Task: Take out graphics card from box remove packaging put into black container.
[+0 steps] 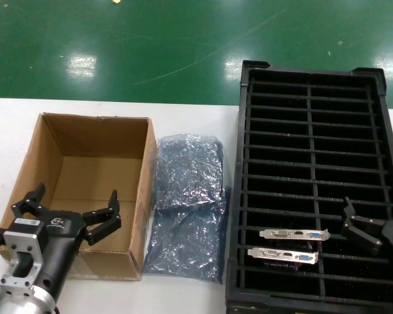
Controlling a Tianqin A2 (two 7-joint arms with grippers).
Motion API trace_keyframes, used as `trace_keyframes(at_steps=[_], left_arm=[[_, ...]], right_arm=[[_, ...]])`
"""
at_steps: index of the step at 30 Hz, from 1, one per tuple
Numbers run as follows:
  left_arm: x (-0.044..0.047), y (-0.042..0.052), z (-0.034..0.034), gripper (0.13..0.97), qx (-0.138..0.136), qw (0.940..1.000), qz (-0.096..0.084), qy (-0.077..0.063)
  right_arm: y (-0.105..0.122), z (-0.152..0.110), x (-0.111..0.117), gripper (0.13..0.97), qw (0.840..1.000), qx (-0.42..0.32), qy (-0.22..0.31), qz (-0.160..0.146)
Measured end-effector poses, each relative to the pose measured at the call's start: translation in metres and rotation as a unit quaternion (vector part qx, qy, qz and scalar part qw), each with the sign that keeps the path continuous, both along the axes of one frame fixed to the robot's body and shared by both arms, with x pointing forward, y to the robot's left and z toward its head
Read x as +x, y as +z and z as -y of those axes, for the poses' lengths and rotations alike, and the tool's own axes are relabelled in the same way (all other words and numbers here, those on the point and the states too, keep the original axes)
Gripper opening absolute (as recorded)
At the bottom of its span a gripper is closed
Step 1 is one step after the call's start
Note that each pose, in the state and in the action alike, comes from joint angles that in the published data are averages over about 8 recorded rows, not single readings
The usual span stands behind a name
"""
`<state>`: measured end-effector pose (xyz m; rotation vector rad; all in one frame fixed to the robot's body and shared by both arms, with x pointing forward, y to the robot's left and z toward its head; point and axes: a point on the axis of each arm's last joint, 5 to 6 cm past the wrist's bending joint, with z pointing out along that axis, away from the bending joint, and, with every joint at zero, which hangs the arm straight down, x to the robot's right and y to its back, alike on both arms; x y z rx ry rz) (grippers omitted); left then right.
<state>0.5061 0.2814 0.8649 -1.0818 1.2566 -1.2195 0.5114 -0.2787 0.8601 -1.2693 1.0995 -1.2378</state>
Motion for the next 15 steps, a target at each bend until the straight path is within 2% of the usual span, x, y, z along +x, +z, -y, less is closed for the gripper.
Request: trace_keyframes(at_steps=[15], left_arm=[[0.0000,0.0000,0.0000,0.966,0.000,1.0000,0.000,0.000]], right_arm=[[0.0000,0.0000,0.0000,0.966,1.000,0.000,0.000,0.000]])
